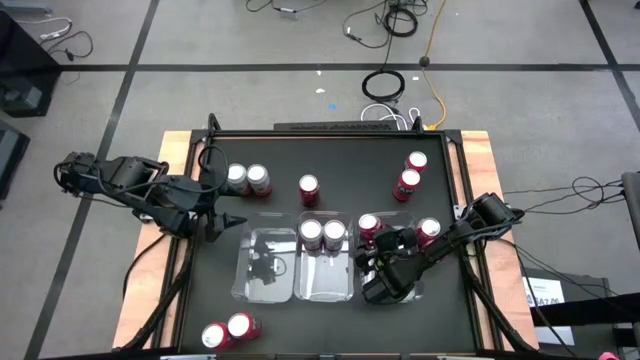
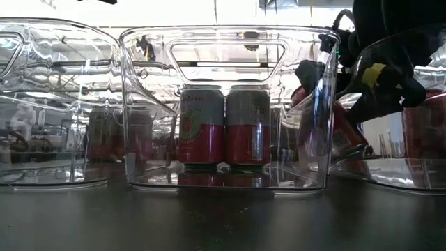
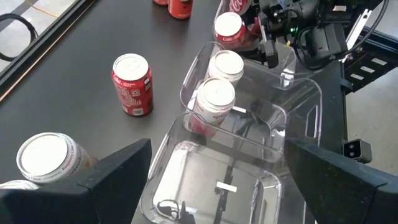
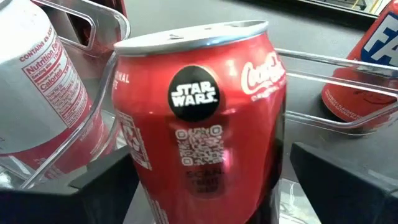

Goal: Sort soda cans
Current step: Put the pink-white soda can into the center transparent bin

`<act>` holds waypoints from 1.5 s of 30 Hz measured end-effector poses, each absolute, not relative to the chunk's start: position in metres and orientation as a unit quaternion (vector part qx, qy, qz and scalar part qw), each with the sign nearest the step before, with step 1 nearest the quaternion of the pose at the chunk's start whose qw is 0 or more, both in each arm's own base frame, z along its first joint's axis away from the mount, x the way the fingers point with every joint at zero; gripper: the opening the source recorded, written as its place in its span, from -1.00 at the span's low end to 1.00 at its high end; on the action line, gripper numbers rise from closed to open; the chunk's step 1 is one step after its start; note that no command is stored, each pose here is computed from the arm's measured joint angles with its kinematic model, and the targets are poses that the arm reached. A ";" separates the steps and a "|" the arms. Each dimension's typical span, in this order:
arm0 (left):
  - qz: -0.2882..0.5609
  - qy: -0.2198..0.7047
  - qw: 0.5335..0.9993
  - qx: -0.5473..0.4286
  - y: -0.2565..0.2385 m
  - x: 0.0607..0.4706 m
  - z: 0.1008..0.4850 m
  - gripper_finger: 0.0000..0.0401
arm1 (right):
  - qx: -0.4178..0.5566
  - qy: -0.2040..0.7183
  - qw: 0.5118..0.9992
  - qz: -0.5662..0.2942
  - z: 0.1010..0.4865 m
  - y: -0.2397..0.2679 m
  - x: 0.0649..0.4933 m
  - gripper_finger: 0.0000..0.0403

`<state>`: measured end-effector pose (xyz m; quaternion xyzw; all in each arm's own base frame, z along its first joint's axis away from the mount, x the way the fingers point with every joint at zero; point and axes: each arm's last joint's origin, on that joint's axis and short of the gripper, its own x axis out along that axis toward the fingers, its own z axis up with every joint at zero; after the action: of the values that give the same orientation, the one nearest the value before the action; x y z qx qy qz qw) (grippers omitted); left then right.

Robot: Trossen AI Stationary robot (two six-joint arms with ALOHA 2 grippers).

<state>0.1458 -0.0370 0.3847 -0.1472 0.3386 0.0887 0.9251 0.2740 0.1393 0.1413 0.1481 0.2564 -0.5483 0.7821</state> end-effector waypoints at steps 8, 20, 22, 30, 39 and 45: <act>0.088 0.338 0.925 -0.148 -0.037 0.146 0.385 0.87 | 0.151 0.259 0.787 -0.540 0.144 0.144 0.271 0.97; 0.088 0.335 0.926 -0.148 -0.037 0.146 0.385 0.87 | 0.157 0.274 0.798 -0.513 0.161 0.155 0.258 0.97; 0.087 0.332 0.927 -0.149 -0.037 0.147 0.386 0.87 | 0.163 0.284 0.795 -0.511 0.161 0.157 0.257 0.97; 0.083 0.317 0.932 -0.156 -0.038 0.149 0.388 0.87 | 0.170 0.289 0.796 -0.504 0.161 0.163 0.254 0.97; 0.082 0.316 0.932 -0.156 -0.038 0.149 0.388 0.87 | 0.191 0.284 0.805 -0.485 0.187 0.159 0.247 0.97; 0.082 0.316 0.932 -0.156 -0.038 0.149 0.388 0.87 | 0.239 0.287 0.813 -0.446 0.226 0.151 0.234 0.97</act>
<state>0.1490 -0.0379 0.3884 -0.1557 0.3163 0.0824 0.9322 0.2343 0.1511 0.2264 0.2389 0.2874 -0.4462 0.8132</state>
